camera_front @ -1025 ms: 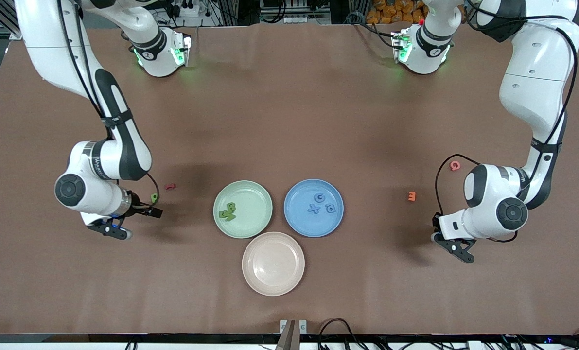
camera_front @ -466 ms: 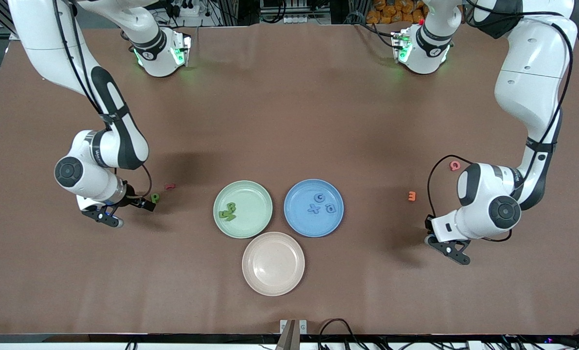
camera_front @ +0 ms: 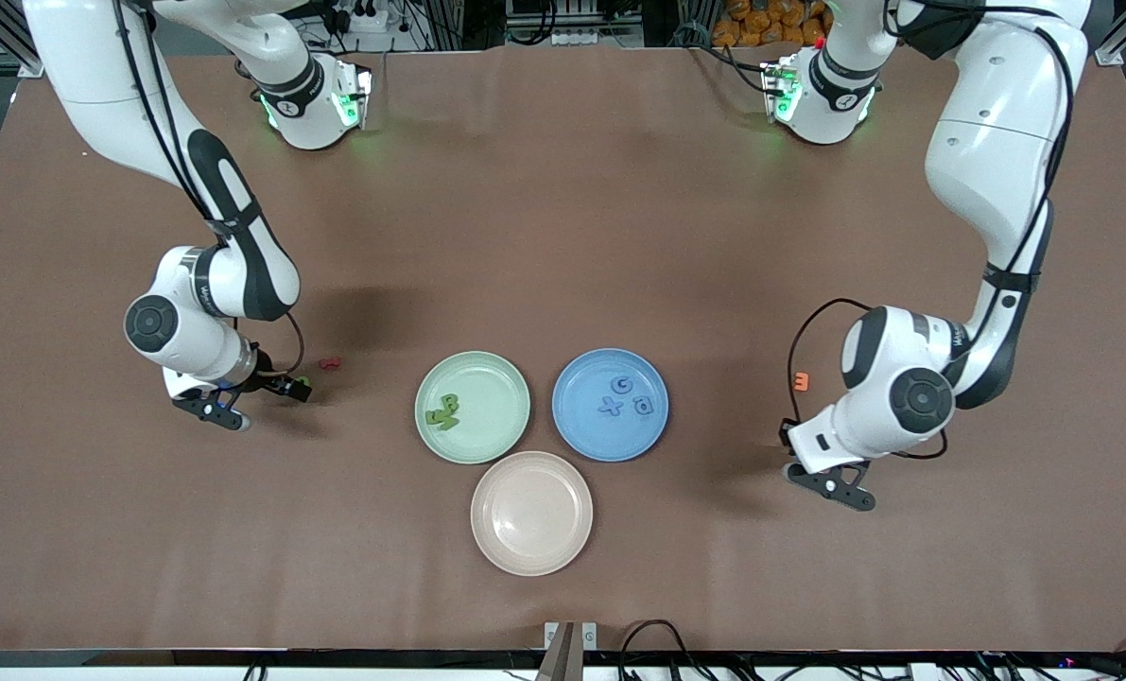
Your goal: Sort letters by color into matching plates
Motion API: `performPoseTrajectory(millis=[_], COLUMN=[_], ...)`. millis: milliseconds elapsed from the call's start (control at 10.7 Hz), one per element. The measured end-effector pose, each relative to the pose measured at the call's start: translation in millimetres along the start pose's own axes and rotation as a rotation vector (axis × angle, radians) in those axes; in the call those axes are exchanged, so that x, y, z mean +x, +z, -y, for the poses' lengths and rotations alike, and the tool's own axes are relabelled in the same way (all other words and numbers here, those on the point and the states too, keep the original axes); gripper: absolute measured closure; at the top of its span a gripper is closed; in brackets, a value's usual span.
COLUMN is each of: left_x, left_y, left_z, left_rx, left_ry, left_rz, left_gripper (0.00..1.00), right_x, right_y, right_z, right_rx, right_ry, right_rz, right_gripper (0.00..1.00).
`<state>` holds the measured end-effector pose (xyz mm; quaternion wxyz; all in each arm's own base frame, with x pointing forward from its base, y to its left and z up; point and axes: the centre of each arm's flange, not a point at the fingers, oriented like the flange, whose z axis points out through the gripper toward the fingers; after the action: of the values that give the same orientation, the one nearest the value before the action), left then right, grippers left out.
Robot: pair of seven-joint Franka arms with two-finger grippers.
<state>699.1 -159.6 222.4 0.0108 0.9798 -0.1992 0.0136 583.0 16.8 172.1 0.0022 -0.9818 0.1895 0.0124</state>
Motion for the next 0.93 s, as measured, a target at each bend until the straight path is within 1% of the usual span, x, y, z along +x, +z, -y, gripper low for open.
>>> performPoseTrajectory(millis=[280,466,559,653,839,932], left_x=[8,11,11,11,9,8], left_y=[-19,-21,-21,-19,-14,-14], left_z=[-51,-78,-97,-117,-154,-171], left_rx=[0.006,0.005,0.004,0.003,0.002,0.002], left_ry=[-0.16,-0.229,-0.244,-0.257,-0.298,-0.315], left_rz=[-0.004,-0.003,-0.002,0.003,0.014,0.015], left_gripper=[0.72,0.72,0.72,0.72,0.72,0.72], right_x=[-10,-15,-16,-16,-18,-19], right_y=[-2,-3,-3,-2,0,0], right_z=[3,4,4,4,3,3], right_rx=[0.005,0.005,0.005,0.007,0.007,0.008], right_ry=[-0.005,-0.009,-0.01,-0.01,-0.011,-0.011], right_rz=[0.01,0.014,0.015,0.01,0.004,0.001], right_gripper=[0.0,0.02,0.05,0.06,0.14,0.2])
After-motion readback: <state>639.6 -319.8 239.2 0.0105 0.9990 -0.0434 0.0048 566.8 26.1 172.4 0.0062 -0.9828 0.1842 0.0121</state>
